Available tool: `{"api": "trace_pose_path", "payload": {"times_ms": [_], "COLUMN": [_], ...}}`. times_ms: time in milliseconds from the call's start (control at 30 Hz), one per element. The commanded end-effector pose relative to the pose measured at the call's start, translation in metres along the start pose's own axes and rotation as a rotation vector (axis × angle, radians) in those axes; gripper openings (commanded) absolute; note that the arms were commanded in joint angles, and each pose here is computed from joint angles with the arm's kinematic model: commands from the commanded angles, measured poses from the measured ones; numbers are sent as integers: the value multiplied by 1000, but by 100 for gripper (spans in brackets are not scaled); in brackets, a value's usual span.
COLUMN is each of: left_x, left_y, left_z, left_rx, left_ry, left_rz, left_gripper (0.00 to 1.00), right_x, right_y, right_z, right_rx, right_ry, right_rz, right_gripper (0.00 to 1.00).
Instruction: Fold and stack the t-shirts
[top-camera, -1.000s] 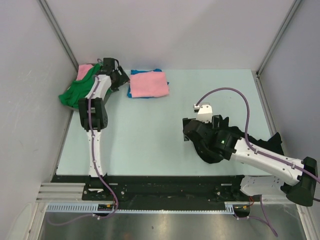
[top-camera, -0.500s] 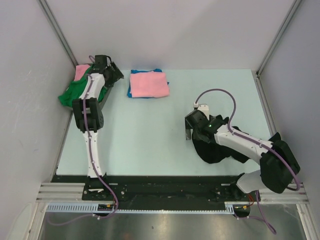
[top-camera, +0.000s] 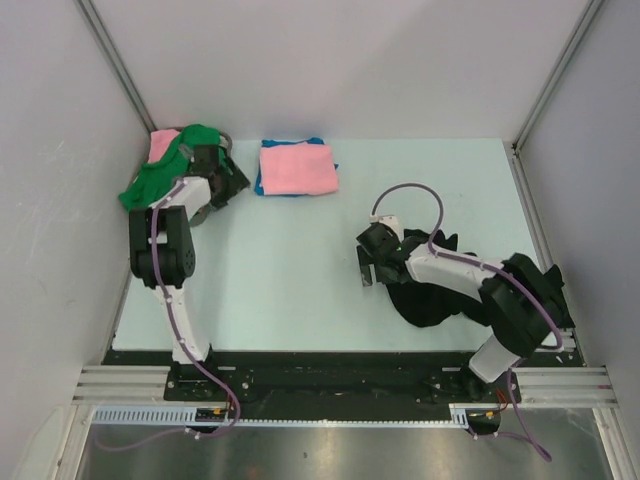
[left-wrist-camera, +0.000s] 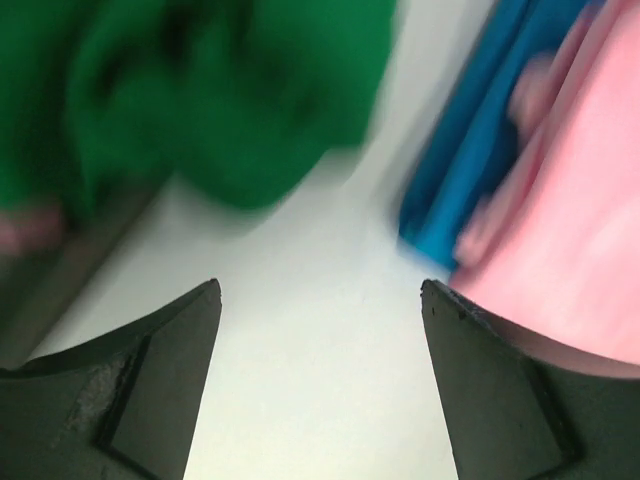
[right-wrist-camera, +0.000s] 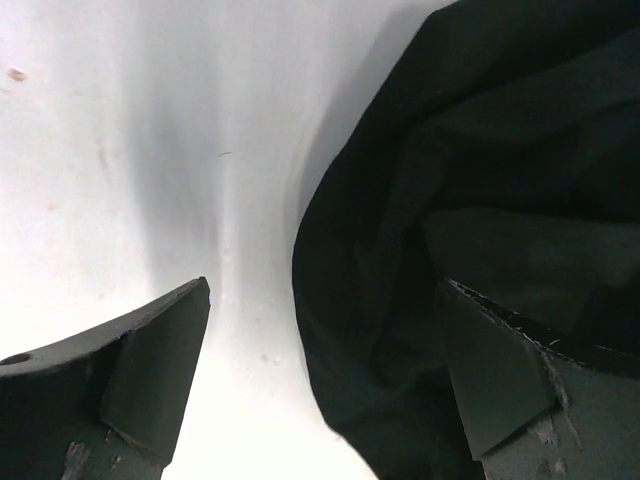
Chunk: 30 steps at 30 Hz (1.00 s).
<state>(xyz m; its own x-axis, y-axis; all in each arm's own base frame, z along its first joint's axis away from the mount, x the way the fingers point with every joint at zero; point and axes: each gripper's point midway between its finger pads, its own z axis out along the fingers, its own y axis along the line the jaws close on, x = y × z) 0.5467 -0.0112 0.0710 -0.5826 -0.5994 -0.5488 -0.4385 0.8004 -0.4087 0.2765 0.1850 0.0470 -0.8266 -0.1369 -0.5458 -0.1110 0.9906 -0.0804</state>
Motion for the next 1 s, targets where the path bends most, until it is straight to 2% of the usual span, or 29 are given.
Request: {"api": "trace_pose_path", "payload": {"times_ms": [0,33,100,133,200,233,267,300,333,500,533,600,633,700,767,900,967], "left_x": [35,64,76,103,112,131,136,128,143,148,143,146,141,144,143,144,144], "left_y": [-32,-32,-48,-48,-58,-55,-54,-58,-49,-35,-34,-24,-25,-19,-19,-15,-16], "left_z": [-55,-59,-92,-96,-128,-136,-145,-169,-175,-233,-251,-262,-276,-283,-293,-298,-298], "left_rx": [89,105,170,194,266,292,304,342,339,399,428,420,445,447,467,474,478], "left_ry": [-46,-23,-10,26,27,41,39,-8,13,-32,-74,-82,-115,-120,-137,-147,-148], "left_rz": [-26,-11,-10,9,13,31,47,55,77,118,128,137,137,136,137,128,124], "left_gripper": [86,86,86,86,86,86,86,86,86,86,87,87,87,87,88,88,88], "right_x": [-4,-5,-5,-1,-4,-4,-5,-13,-18,-71,-95,-115,-142,-161,-190,-224,-227], "right_y": [2,1,-1,-7,-8,-13,-15,-14,-14,29,44,63,74,80,77,31,9], "right_z": [25,29,38,46,50,52,52,49,46,-8,-28,-66,-96,-147,-207,-325,-356], "right_rx": [43,54,70,93,102,130,144,149,155,58,18,-45,-93,-145,-189,-260,-282], "right_ry": [7,6,18,41,43,40,42,29,19,-144,-199,-262,-334,-412,-510,-721,-779], "right_rz": [-56,-65,-82,-88,-101,-109,-116,-114,-111,-152,-138,-159,-135,-138,-99,25,74], "right_gripper": [100,99,94,78,55,31,18,0,0,0,0,0,0,0,0,0,0]}}
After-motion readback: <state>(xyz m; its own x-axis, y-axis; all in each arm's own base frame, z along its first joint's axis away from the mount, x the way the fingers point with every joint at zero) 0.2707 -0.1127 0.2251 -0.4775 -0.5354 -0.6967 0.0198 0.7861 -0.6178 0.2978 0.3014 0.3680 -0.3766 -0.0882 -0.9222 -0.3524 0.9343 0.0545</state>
